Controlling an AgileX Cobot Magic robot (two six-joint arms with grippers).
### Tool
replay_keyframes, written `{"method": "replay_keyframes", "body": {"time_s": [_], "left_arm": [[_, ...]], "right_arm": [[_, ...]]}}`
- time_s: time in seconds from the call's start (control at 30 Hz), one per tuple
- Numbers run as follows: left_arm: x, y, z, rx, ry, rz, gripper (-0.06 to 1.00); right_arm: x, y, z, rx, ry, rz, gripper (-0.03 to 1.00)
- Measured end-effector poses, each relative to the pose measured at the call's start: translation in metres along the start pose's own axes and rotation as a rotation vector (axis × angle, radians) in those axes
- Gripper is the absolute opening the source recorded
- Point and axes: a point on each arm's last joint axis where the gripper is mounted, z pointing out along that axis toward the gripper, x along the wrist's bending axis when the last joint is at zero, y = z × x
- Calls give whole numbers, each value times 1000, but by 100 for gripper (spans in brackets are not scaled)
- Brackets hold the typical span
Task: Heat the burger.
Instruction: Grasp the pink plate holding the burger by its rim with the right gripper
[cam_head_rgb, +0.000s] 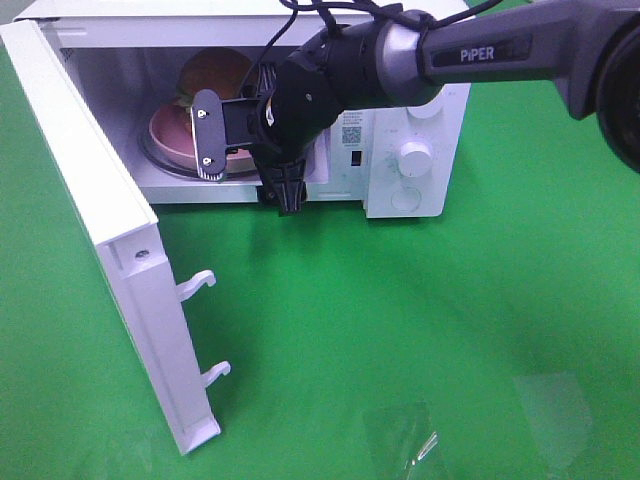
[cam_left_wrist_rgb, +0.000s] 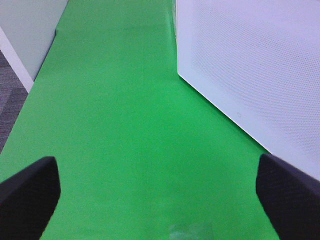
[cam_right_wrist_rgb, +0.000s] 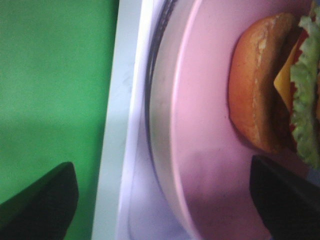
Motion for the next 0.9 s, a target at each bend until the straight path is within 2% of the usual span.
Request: {"method": "replay_keyframes", "body": {"time_s": [0.3,0.73,0.83,0.87,0.9], "left_arm": [[2,0,0,3,23,13,99],[2,0,0,3,27,15,99],[2,0,0,3,27,15,99],[2,0,0,3,27,15,99],[2,0,0,3,27,15,99]], "right_arm": [[-4,2,21,-5,-23,5,90],[4,-1,42,-12,-18,35,87],[7,-1,45,-17,-10,52,83],[8,-2,45,-16,-4,58,76],[8,-2,45,-16,-4,58,76]]}}
